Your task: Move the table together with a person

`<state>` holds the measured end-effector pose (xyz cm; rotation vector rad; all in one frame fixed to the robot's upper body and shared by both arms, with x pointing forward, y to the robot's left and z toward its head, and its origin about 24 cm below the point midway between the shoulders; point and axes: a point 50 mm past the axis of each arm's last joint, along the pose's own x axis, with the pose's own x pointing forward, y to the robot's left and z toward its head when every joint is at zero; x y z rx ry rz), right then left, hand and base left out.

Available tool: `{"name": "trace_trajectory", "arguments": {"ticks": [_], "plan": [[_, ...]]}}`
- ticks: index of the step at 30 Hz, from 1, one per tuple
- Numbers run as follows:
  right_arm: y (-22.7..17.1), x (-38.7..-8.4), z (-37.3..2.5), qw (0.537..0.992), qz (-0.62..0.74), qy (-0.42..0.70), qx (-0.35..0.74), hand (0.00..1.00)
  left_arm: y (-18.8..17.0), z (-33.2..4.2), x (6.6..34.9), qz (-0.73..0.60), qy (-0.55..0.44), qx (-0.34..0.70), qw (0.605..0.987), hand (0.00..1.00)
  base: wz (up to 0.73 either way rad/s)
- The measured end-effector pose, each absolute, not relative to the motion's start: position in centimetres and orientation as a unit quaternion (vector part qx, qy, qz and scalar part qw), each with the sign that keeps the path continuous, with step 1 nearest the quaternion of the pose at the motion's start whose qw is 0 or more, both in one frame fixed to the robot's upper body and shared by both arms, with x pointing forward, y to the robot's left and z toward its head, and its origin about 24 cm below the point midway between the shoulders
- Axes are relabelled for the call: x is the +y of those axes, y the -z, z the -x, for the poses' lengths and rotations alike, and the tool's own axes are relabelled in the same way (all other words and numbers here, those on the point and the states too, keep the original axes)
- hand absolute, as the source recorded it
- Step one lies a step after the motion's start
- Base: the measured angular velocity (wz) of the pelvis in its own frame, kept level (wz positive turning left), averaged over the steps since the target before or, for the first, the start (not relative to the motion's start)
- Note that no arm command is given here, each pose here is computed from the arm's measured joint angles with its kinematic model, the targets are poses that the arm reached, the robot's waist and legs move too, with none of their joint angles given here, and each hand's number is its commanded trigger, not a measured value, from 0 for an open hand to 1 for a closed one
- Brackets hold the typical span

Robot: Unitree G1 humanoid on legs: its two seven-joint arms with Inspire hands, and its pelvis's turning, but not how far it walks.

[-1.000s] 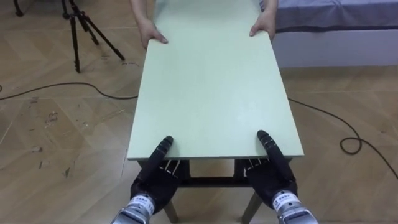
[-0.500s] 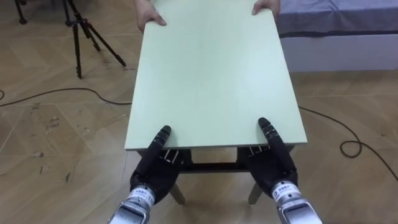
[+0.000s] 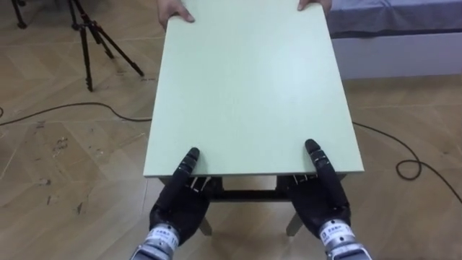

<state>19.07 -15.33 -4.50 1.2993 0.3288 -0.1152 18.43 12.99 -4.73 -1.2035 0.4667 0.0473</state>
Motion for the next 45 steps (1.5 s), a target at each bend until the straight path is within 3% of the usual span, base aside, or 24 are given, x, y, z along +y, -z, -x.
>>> {"name": "trace_trajectory", "arguments": {"ticks": [45], "plan": [[3.9, -13.4, -16.6, 0.766, -0.626, 0.048, 0.138, 1.00, 3.5, -16.5, 13.4, 0.538, -0.027, 0.172, 0.825, 1.00, 0.00]]}}
